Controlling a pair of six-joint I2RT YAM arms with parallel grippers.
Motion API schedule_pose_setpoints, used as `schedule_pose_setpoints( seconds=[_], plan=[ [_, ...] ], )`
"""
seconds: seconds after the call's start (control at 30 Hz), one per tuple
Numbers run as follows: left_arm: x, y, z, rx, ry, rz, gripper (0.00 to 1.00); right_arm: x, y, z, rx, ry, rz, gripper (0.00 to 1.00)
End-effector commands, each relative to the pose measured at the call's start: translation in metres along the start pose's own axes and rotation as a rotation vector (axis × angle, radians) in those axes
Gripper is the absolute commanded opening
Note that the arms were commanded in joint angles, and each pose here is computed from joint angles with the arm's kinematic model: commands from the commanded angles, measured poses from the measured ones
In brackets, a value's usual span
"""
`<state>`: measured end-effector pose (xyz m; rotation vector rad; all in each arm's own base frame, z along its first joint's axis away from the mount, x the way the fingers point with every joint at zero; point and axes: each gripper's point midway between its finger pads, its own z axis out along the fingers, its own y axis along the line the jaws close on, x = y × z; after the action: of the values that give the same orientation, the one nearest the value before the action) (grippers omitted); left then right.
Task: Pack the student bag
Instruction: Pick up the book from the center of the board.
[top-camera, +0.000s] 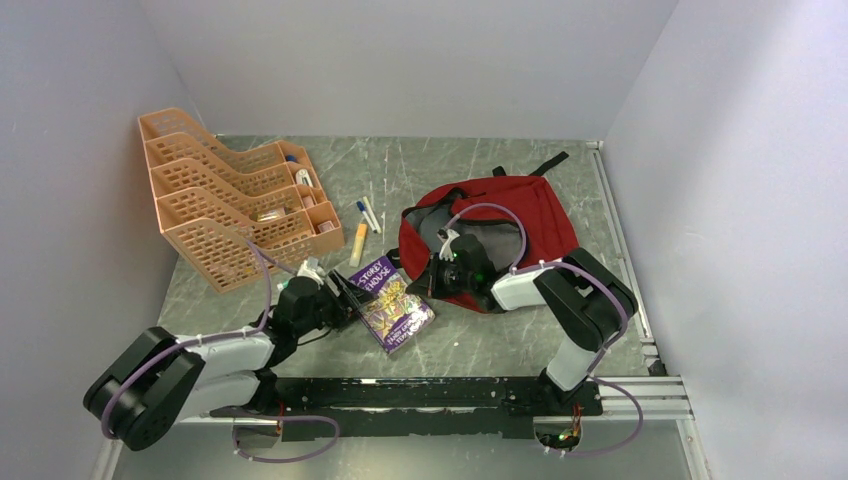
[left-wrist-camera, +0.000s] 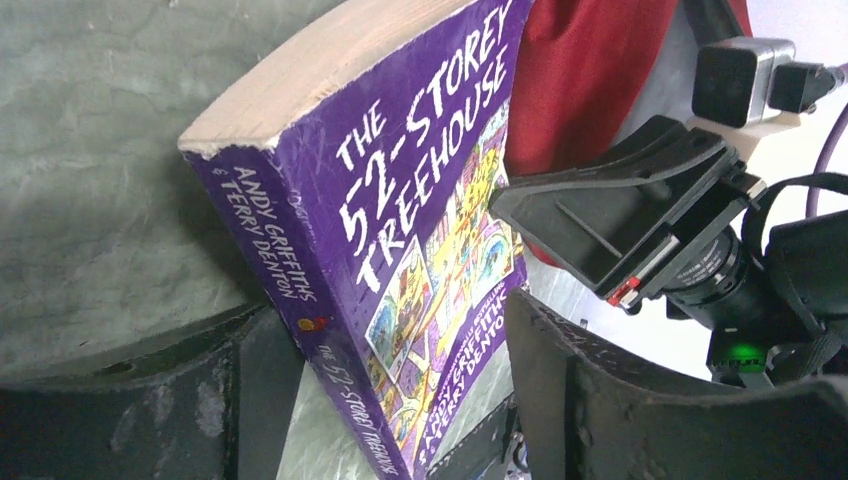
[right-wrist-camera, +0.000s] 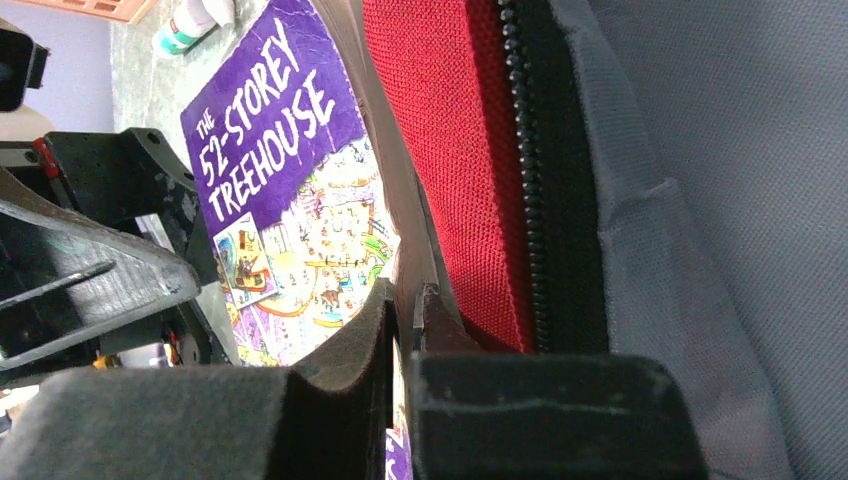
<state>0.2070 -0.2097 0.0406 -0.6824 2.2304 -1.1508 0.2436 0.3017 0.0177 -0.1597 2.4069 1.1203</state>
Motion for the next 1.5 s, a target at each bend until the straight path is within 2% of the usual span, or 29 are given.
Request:
schedule_pose_setpoints(
  seconds=[0.0, 0.07, 0.23, 0.33, 0.37, 0.4, 0.43, 0.6, 0.7, 0.83, 0.93, 1.03, 1.17, 1.23, 1.33, 1.47],
  plan=[
    [0.018, 0.000, -0.003, 0.061, 0.068, 0.056, 0.72, 0.056, -0.066, -0.012, 0.232, 0.169, 0.052, 0.00],
    [0.021, -0.008, -0.002, 0.094, 0.083, 0.076, 0.66, 0.057, -0.066, -0.012, 0.232, 0.172, 0.051, 0.00],
    [0.025, -0.023, 0.001, 0.149, 0.116, 0.140, 0.45, 0.055, -0.064, -0.013, 0.228, 0.170, 0.037, 0.00],
    [0.026, -0.031, 0.001, 0.173, 0.126, 0.172, 0.28, 0.050, -0.060, -0.016, 0.218, 0.158, 0.013, 0.00],
    [0.025, -0.035, 0.001, 0.184, 0.130, 0.184, 0.20, 0.047, -0.057, -0.018, 0.213, 0.149, 0.001, 0.00],
    [0.026, -0.036, 0.001, 0.181, 0.138, 0.191, 0.10, 0.044, -0.054, -0.020, 0.208, 0.143, -0.013, 0.03],
    [0.026, -0.039, 0.001, 0.182, 0.142, 0.200, 0.05, 0.040, -0.050, -0.022, 0.198, 0.135, -0.029, 0.09],
    [0.021, -0.059, -0.008, 0.218, 0.140, 0.292, 0.05, 0.008, -0.021, -0.042, 0.162, 0.051, -0.131, 0.38],
    [0.012, -0.077, -0.019, 0.231, 0.116, 0.397, 0.05, -0.021, 0.002, -0.062, 0.145, -0.039, -0.224, 0.47],
    [-0.002, -0.103, -0.040, 0.225, 0.085, 0.568, 0.05, -0.064, 0.039, -0.102, 0.111, -0.230, -0.346, 0.51],
    [-0.014, -0.126, -0.056, 0.209, 0.079, 0.715, 0.05, -0.102, 0.070, -0.141, 0.085, -0.439, -0.385, 0.55],
    [-0.017, -0.140, -0.068, 0.192, 0.124, 0.837, 0.05, -0.131, 0.113, -0.186, -0.033, -0.668, -0.489, 0.60],
    [-0.028, -0.157, -0.079, 0.170, 0.132, 0.960, 0.05, -0.147, 0.157, -0.235, -0.159, -0.890, -0.675, 0.60],
    [-0.033, -0.167, -0.080, 0.179, 0.126, 1.015, 0.05, -0.151, 0.169, -0.249, -0.170, -0.937, -0.754, 0.60],
    [-0.032, -0.187, -0.084, 0.247, 0.145, 1.106, 0.05, -0.152, 0.184, -0.256, -0.179, -0.937, -0.914, 0.62],
    [-0.033, -0.205, -0.088, 0.301, 0.176, 1.237, 0.05, -0.137, 0.200, -0.249, -0.239, -0.833, -1.150, 0.65]
  ],
)
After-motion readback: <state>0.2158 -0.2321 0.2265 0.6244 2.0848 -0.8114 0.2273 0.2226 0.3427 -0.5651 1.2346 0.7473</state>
